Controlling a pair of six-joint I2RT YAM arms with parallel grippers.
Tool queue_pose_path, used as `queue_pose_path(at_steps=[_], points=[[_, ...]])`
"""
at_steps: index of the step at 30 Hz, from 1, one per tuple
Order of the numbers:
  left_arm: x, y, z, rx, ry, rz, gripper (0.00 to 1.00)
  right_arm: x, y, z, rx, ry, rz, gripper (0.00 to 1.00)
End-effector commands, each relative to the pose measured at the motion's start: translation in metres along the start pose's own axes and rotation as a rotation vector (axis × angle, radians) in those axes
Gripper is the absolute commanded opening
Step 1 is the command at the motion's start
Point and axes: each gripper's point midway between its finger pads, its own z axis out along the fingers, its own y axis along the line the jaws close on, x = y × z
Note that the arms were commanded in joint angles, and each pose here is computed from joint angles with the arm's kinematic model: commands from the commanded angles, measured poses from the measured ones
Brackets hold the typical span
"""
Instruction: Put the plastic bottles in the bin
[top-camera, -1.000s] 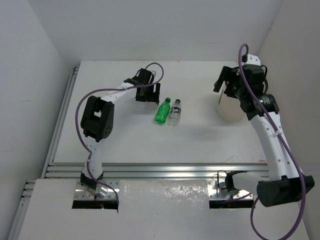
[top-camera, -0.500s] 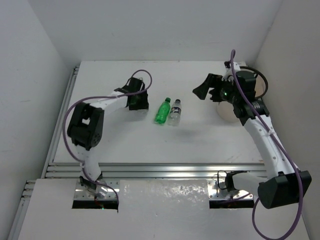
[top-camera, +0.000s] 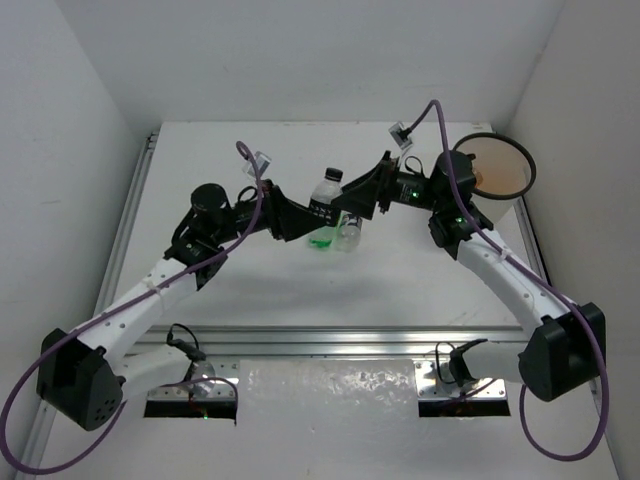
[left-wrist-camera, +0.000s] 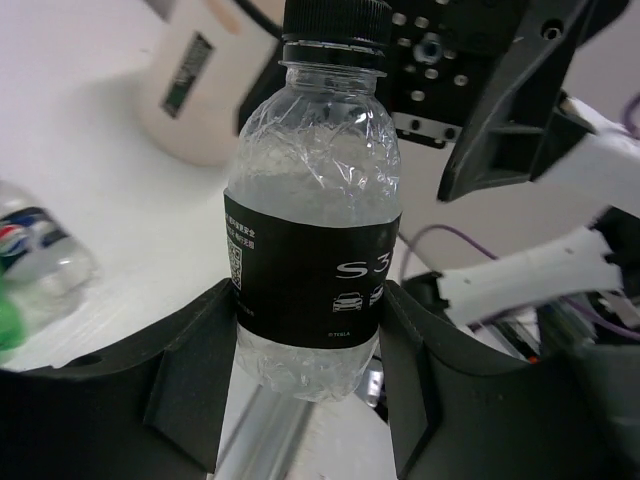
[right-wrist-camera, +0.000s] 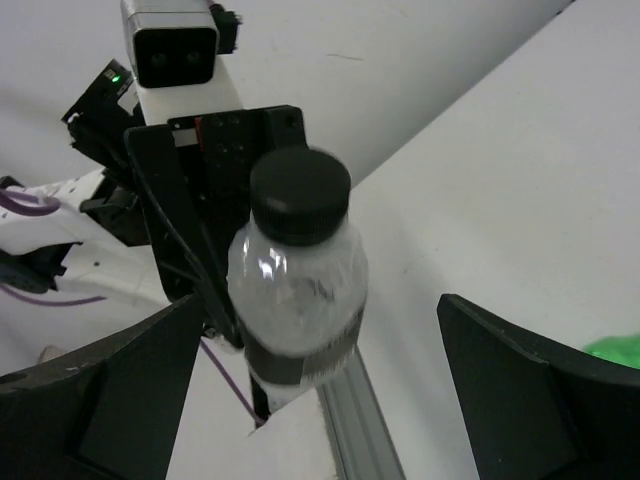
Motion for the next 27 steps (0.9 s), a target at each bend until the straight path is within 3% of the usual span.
queue_pose_path(at_steps=[1, 3, 5, 6, 8, 9, 11, 12, 13, 14, 15, 17, 18, 20, 24, 26, 27], points=[[-0.005, -0.048, 0.004, 0.193, 0.033, 0.010, 0.00, -0.022, 0.025, 0.013, -0.072, -0.045, -0.105, 0.99], [-0.009, -0.060, 0.007, 0.219, 0.033, 0.030, 0.00, -0.018, 0.027, 0.016, -0.084, -0.039, -0.091, 0.97], [-0.010, -0.065, 0.011, 0.225, 0.042, 0.029, 0.04, -0.015, 0.031, 0.018, -0.107, -0.023, -0.088, 0.75], [-0.011, -0.063, 0.013, 0.213, 0.038, 0.024, 0.11, -0.014, 0.033, 0.018, -0.110, -0.020, -0.085, 0.60], [-0.020, -0.063, 0.016, 0.198, 0.014, 0.039, 0.35, -0.008, 0.032, 0.018, -0.113, 0.004, -0.064, 0.02], [-0.023, -0.050, 0.019, 0.124, -0.001, 0.024, 0.46, -0.005, 0.029, 0.017, -0.090, 0.015, -0.043, 0.00], [-0.041, -0.045, 0.023, 0.035, -0.037, 0.035, 0.99, -0.014, 0.021, 0.015, -0.020, -0.007, -0.105, 0.00], [-0.035, -0.002, 0.020, -0.198, -0.030, -0.002, 1.00, -0.029, 0.014, 0.006, 0.063, -0.048, -0.140, 0.00], [-0.044, 0.010, 0.016, -0.304, -0.043, -0.005, 1.00, -0.024, -0.006, -0.004, 0.210, -0.021, -0.089, 0.00], [-0.044, 0.029, 0.009, -0.416, -0.052, -0.008, 1.00, -0.048, -0.012, -0.015, 0.332, -0.073, -0.128, 0.00], [-0.038, 0.063, -0.010, -0.617, -0.053, -0.019, 1.00, -0.077, -0.051, -0.044, 0.636, -0.184, -0.166, 0.00], [-0.027, 0.087, -0.023, -0.742, -0.032, -0.008, 1.00, -0.102, -0.077, -0.099, 0.960, -0.232, -0.165, 0.00], [-0.021, 0.099, -0.031, -0.801, -0.021, -0.001, 1.00, -0.113, -0.104, -0.152, 1.209, -0.289, -0.144, 0.00], [-0.006, 0.113, -0.033, -0.843, 0.019, -0.004, 1.00, -0.136, -0.125, -0.217, 1.441, -0.371, -0.121, 0.00], [0.011, 0.119, -0.016, -0.798, 0.090, 0.002, 1.00, -0.156, -0.156, -0.295, 1.723, -0.461, -0.111, 0.03], [0.014, 0.121, -0.010, -0.781, 0.117, 0.013, 1.00, -0.155, -0.179, -0.309, 1.769, -0.433, -0.092, 0.13], [0.018, 0.126, -0.005, -0.783, 0.137, 0.012, 1.00, -0.157, -0.186, -0.306, 1.754, -0.421, -0.097, 0.36]])
